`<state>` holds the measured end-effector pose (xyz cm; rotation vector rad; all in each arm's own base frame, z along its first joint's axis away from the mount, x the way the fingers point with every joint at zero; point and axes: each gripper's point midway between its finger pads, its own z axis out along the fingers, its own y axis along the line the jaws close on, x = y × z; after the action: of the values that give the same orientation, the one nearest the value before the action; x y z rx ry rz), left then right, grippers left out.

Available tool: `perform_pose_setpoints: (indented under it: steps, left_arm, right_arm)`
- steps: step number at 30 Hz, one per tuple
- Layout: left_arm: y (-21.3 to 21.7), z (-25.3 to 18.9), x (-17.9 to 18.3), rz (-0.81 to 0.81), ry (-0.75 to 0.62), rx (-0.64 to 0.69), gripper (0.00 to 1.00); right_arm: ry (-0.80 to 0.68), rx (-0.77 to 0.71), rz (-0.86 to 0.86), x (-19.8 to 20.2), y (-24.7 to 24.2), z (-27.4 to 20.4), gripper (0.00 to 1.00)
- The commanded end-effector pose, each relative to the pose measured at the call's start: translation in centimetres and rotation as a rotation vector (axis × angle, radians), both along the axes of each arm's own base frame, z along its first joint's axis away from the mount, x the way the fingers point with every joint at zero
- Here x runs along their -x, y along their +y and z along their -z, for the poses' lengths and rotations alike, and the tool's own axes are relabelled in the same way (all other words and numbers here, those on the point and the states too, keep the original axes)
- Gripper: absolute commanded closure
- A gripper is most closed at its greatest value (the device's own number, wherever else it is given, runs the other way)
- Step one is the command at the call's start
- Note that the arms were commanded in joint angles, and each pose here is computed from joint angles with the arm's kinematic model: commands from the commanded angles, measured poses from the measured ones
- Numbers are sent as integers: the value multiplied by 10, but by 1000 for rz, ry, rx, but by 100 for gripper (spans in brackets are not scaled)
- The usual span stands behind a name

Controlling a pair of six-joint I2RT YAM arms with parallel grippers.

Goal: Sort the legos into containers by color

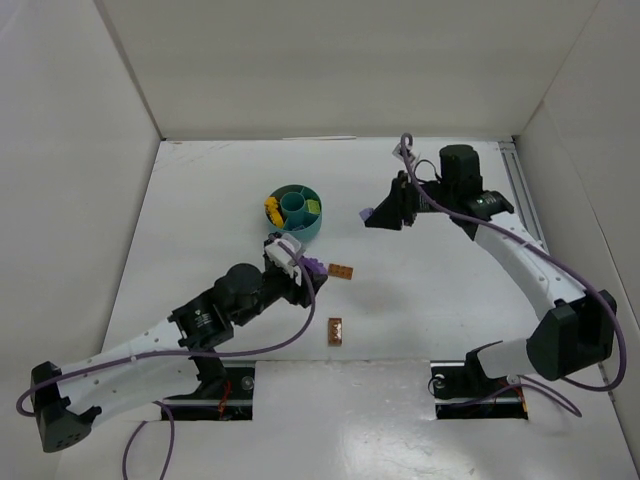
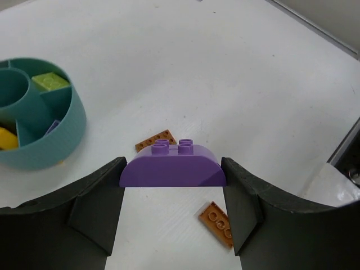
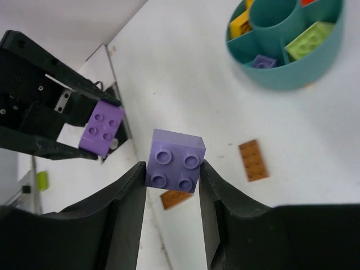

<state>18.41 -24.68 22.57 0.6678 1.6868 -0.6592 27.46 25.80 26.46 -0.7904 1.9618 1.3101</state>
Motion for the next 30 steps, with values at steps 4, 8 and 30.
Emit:
perform_pose_setpoints:
  steps: [4, 8, 30]
  left_arm:
    - [40, -8, -20, -394, 230, 287, 84]
    - [69, -21, -31, -681, 401, 403, 84]
    - [145, 12, -66, -1114, 535, 447, 89]
  right_arm:
    - [-350, 39, -43, -21, -2, -38, 90]
    - [-529, 313, 5, -59, 7, -17, 90]
    - [-926, 180, 131, -129, 146, 42, 84]
